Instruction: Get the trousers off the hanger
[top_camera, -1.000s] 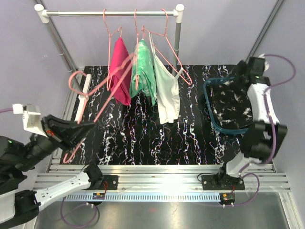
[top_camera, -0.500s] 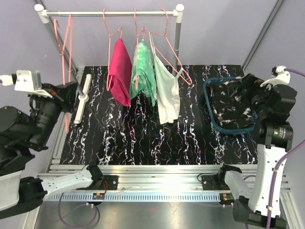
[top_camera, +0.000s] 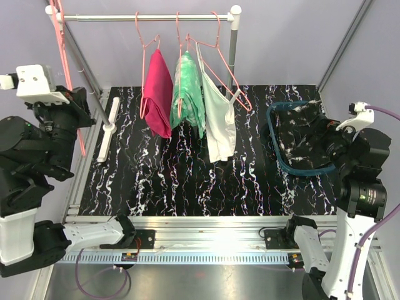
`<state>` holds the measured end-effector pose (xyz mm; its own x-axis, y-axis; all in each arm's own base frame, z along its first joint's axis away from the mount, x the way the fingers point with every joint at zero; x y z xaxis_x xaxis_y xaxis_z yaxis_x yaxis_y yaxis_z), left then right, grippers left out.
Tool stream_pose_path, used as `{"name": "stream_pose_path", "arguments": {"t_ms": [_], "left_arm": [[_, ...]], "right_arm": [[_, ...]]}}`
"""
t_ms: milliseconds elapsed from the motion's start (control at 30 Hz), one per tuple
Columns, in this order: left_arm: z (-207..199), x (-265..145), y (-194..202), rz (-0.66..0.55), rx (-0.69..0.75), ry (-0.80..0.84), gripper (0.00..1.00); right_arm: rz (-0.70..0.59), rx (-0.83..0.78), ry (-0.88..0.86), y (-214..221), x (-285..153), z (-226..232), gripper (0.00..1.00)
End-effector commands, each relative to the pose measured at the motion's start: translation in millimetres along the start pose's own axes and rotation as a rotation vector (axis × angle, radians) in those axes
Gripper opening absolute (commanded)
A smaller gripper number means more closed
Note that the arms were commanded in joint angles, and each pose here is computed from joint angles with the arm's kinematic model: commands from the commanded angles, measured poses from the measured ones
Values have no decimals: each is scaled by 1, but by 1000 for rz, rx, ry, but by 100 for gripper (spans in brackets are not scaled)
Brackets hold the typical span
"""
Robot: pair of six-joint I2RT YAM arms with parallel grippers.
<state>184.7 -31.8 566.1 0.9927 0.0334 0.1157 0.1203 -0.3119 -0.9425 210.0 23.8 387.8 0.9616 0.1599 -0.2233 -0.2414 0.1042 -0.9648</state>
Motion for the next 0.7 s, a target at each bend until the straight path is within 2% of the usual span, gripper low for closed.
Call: {"name": "stream_pose_path", "arguments": {"t_ms": [0,33,100,133,167,233,267,333,433,467,533,667], "left_arm": [[-20,8,34,95,-19,66,0],[-31,10,46,134,-31,132,0],[-22,26,73,200,-60,95,0],[-36,29,88,269,-86,195,0],[-18,42,87,253,-124,129,0],[-17,51,108,307,-142,173,0],[-7,62,106,282,-152,145,0],[-4,78,121,359,-191,220,0],[-4,97,131,378,-239,324,0],[-7,105,122,313,-238,343,0],[-1,113,118,258,-278,359,0],[9,137,115,203,-296,367,0]], "right_arm": [[-10,-3,-85,-2,-8,16,100],[-18,0,-96,-3,-11,19,99],[-34,7,-130,-3,-17,27,99],[-41,11,-143,-4,-19,29,99],[-53,10,-158,-6,-21,32,99],[-68,20,-203,-5,-27,41,100],[-76,23,-221,-5,-27,44,99],[-89,45,-275,-4,-33,54,99],[-113,48,-321,-2,-39,62,99],[-112,44,-320,0,-40,62,99],[-115,27,-313,2,-41,61,99],[-92,13,-321,7,-42,62,99]]}}
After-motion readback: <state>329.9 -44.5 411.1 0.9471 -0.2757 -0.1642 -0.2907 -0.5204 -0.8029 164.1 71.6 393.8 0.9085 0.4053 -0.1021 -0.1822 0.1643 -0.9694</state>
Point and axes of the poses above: each gripper's point midway between its finger pads, its own x axis out along the fingers, its own z axis along the line the jaws close on, y = z × x, the point moved 2 cm from there along -x, back along the fingers, and after that the axes turned 14 degrees about -x, right-handed, at the moved point
